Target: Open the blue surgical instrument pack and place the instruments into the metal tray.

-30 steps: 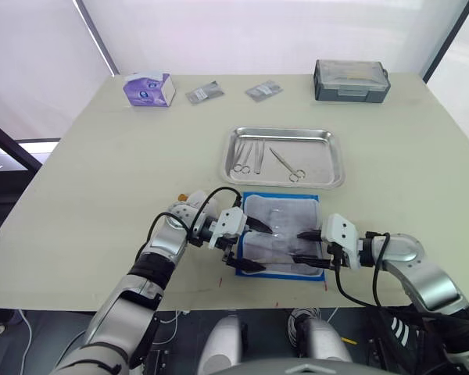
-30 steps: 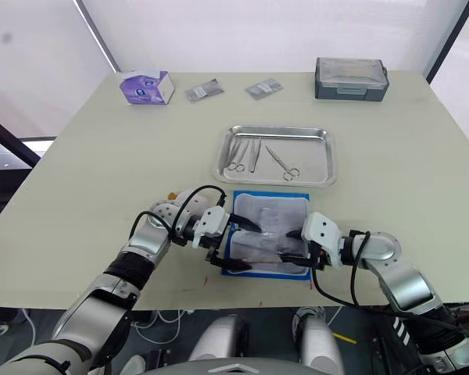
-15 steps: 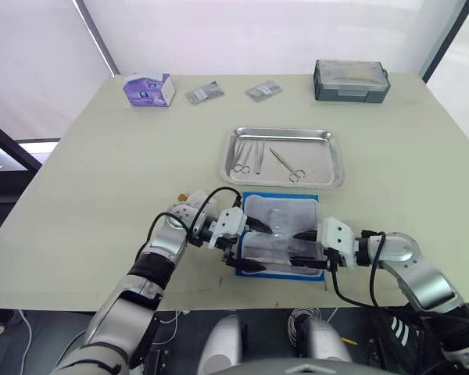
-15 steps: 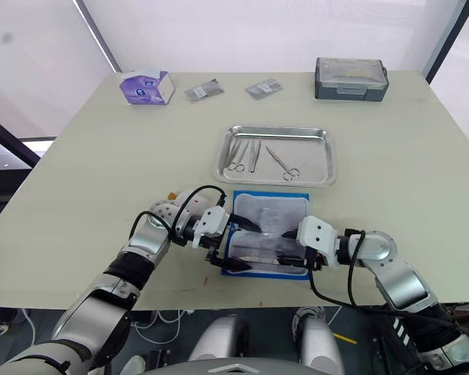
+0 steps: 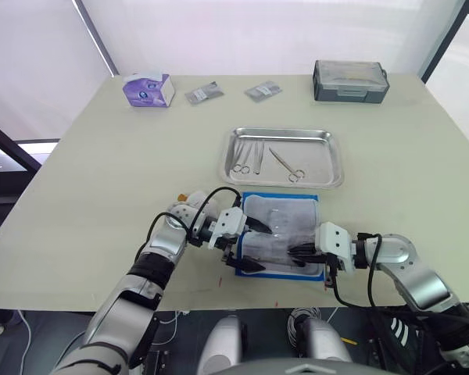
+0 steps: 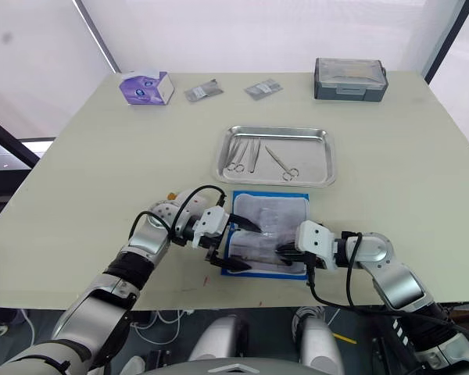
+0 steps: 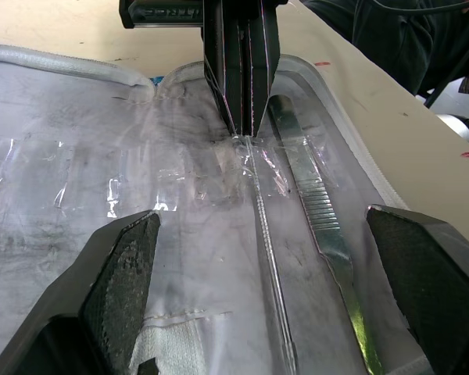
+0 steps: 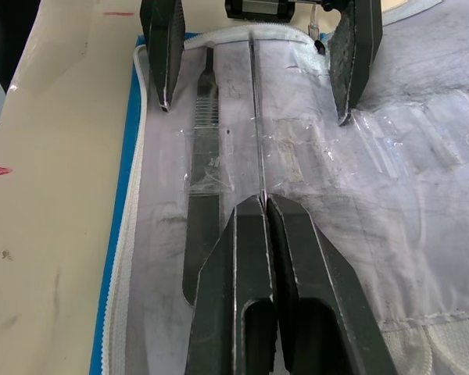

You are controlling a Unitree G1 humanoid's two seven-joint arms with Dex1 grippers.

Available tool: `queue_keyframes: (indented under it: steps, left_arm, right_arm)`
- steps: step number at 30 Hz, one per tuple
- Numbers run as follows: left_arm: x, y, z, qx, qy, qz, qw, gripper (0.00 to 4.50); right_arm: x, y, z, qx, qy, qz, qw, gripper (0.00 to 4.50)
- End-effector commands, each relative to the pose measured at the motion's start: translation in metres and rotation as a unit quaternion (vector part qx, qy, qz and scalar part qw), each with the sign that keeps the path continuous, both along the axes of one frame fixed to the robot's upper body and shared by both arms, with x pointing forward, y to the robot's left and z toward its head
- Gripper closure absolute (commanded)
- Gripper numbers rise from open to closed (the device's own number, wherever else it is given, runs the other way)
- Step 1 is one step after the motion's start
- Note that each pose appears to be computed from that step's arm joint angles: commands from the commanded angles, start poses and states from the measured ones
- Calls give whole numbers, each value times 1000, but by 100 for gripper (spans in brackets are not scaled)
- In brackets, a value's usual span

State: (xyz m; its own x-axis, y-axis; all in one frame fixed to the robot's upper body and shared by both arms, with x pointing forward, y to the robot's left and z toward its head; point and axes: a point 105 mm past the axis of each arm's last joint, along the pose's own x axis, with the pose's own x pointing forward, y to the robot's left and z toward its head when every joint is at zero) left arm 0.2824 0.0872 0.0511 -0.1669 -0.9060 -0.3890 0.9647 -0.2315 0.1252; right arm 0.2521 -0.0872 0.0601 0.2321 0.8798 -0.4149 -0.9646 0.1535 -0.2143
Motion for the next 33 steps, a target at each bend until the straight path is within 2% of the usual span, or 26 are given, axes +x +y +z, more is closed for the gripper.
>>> queue_keyframes:
  steps: [1, 8, 23, 33]
  left_arm:
    - [-22, 17, -48, 89, 81, -4, 993, 0]
    - [-21, 17, -47, 89, 79, -3, 993, 0]
    - [-23, 18, -47, 90, 80, -7, 993, 0]
    - [-23, 17, -48, 90, 80, -8, 993, 0]
  right_arm:
    - [0, -6, -6, -18, 4, -5, 1000, 443]
    - [-2, -15, -5, -34, -7, 1, 999, 443]
    - [-3, -28, 22, -68, -69, 17, 995, 443]
    - [-9, -50, 41, -105, -104, 22, 989, 443]
